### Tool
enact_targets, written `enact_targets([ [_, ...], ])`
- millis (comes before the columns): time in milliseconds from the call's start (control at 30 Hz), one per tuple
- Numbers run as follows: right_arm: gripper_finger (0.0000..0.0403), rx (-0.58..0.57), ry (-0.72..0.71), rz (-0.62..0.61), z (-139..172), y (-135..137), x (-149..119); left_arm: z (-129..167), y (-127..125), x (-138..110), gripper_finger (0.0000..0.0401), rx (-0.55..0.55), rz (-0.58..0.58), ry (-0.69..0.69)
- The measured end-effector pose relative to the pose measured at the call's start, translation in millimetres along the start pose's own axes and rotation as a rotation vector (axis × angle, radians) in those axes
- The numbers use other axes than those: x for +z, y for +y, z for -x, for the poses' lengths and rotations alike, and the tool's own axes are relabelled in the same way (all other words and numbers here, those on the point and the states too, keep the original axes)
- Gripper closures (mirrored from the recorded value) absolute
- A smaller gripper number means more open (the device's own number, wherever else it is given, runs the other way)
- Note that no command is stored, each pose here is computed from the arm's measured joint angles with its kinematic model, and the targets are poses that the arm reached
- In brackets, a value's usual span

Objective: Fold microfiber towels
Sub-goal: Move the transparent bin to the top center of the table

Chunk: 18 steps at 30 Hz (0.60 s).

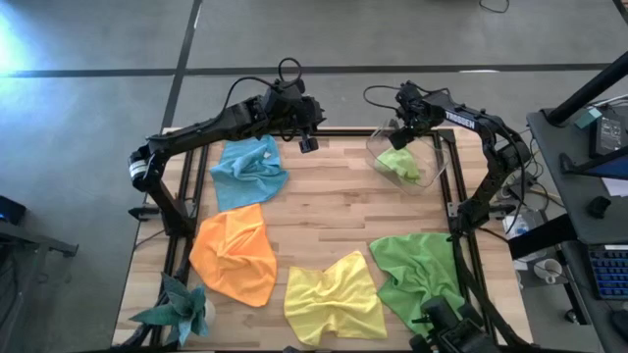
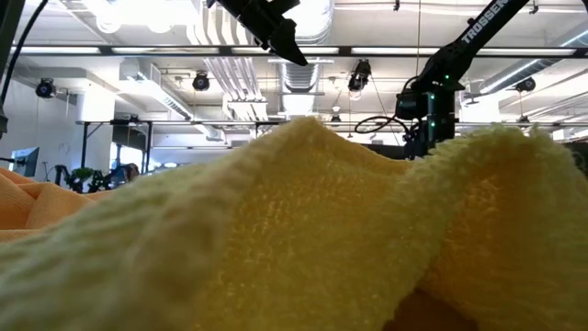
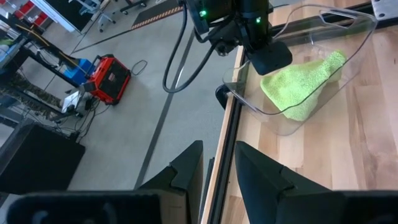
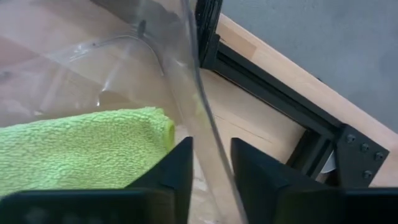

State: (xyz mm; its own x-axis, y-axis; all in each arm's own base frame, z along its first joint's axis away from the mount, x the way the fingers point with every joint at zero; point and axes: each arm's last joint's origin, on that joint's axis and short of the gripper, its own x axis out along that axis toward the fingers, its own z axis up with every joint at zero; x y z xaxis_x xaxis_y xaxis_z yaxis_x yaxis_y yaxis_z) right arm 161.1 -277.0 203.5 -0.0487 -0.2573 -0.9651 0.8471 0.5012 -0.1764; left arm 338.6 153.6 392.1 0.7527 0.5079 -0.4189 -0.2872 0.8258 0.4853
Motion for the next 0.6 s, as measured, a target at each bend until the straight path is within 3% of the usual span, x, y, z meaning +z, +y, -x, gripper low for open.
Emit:
enact_targets([
  [167, 0.0384, 0.040, -0.001, 0.048, 0.5, 1.6, -0.3, -0.4, 1.3, -0.8, 0.0322, 0.003, 0.002, 0.003],
  [600, 0.0390, 0.094, -0.066, 0.250, 6.4, 33.5, 3.5, 0.1, -2.3, -13.3, 0.0322, -0.051, -0.017, 0.123],
])
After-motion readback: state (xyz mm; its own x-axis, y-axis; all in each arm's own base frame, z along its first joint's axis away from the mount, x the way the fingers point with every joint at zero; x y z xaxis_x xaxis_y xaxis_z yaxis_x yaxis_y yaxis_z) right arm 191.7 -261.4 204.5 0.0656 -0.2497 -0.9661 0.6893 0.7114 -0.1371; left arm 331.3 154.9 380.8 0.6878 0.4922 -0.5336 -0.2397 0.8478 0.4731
